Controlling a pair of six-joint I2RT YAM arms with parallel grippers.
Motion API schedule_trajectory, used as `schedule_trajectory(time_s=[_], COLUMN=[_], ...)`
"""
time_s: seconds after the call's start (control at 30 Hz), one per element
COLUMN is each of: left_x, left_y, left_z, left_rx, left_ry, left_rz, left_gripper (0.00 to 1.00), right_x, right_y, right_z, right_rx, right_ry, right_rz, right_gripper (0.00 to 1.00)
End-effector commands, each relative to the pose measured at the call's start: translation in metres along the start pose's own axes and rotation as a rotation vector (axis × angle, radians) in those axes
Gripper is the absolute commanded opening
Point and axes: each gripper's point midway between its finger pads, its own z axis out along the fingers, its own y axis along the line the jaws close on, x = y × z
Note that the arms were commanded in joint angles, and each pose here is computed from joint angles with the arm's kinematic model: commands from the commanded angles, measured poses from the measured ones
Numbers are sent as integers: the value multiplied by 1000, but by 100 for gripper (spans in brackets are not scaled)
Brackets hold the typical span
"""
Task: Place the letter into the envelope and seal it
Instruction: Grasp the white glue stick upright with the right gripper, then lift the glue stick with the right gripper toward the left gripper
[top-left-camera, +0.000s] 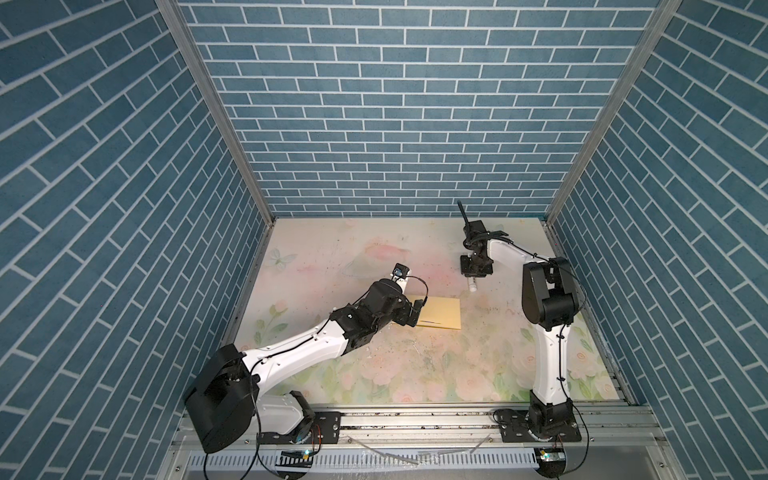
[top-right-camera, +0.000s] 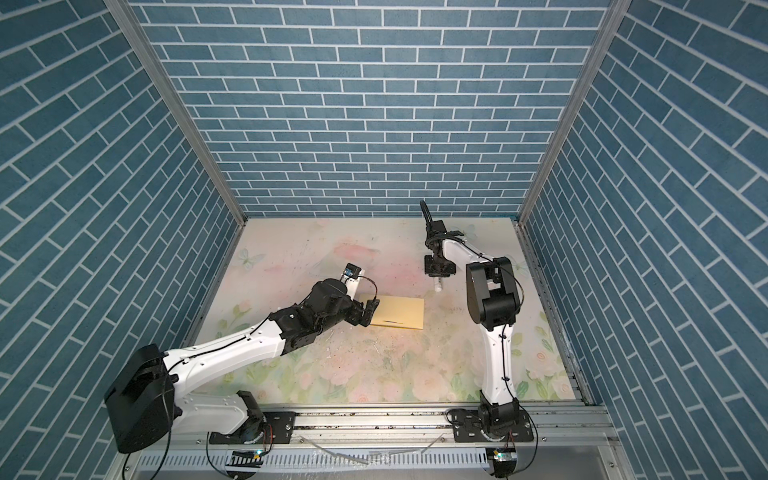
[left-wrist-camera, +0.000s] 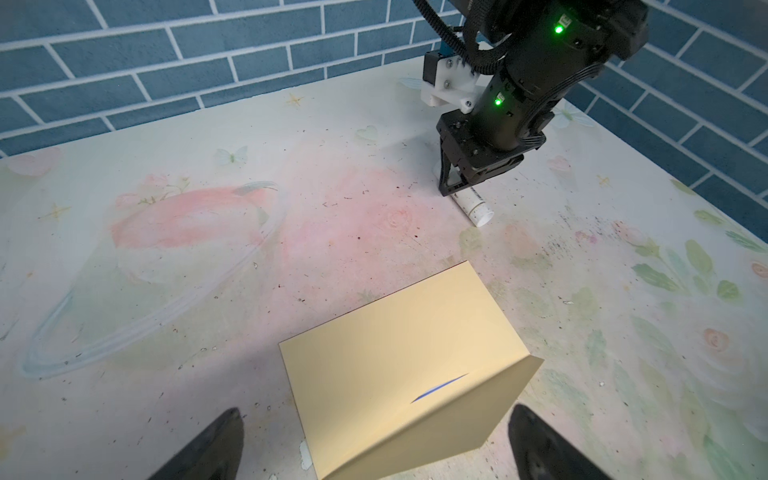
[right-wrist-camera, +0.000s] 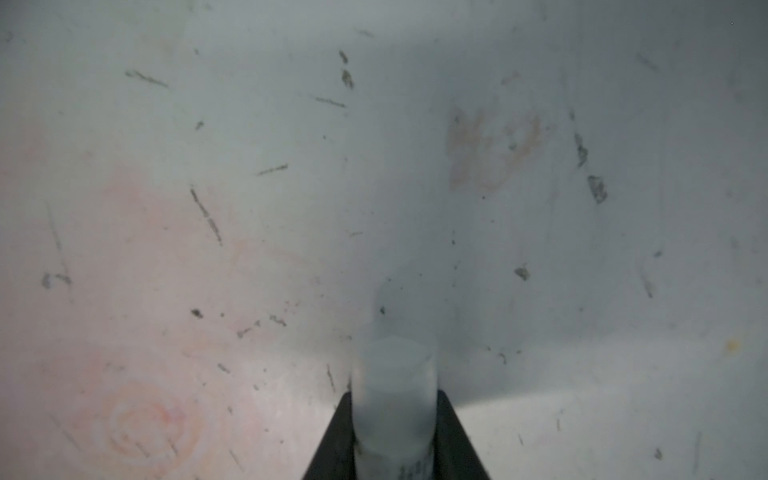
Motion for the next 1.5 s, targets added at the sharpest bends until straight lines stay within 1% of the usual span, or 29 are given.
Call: schedule_trajectory(time_s=[0.0,0.1,0.23,0.37,0.43,0.53,0.7,0.83,0.97,1.07,1.23,1.3,1.47], left_x=[-16,-28,-49,-69,-77,-85,-88,-81,-73,-70,-75,-77,-76], left_y=[-14,-26,-43,-54,-59,-70,-76,-72,-64,-57,-46,-45,-46], left_z=[-5,-11,-21,-29,-30,-32,-29,-20,-11,-5,-2,-1,2], left_rx=[82,150,258,355,390,449,483,456,406,378,375,376,381], left_ry=[-38,-78,-141,-197,-212,-232,-235,-201,-175,-164,-173,-176,-160], left_rz=[-10,-19,-52,-97,-108,-104,-115,-114,-126,-154,-225,-229,-226], left_gripper=[100,100,100,99,98,97,95,90,87,85,79,76,73], right_x=[-18,-30,-31,-14,0,17,38,48,54,59,68,72,78], right_y=[12,28,49,65,75,90,112,127,135,142,153,158,168], right_z=[-44,-93,-162,-216,-237,-255,-265,-268,-271,-276,-278,-279,-280], right_rx=[-88,-229,-459,-641,-701,-756,-824,-866,-887,-911,-933,-943,-955], right_ry=[-125,-281,-506,-698,-786,-856,-880,-879,-877,-877,-862,-855,-852], right_rz=[26,57,81,82,79,56,52,42,28,12,-13,-22,-37], right_gripper=[8,6,3,0,0,0,0,0,0,0,0,0,0])
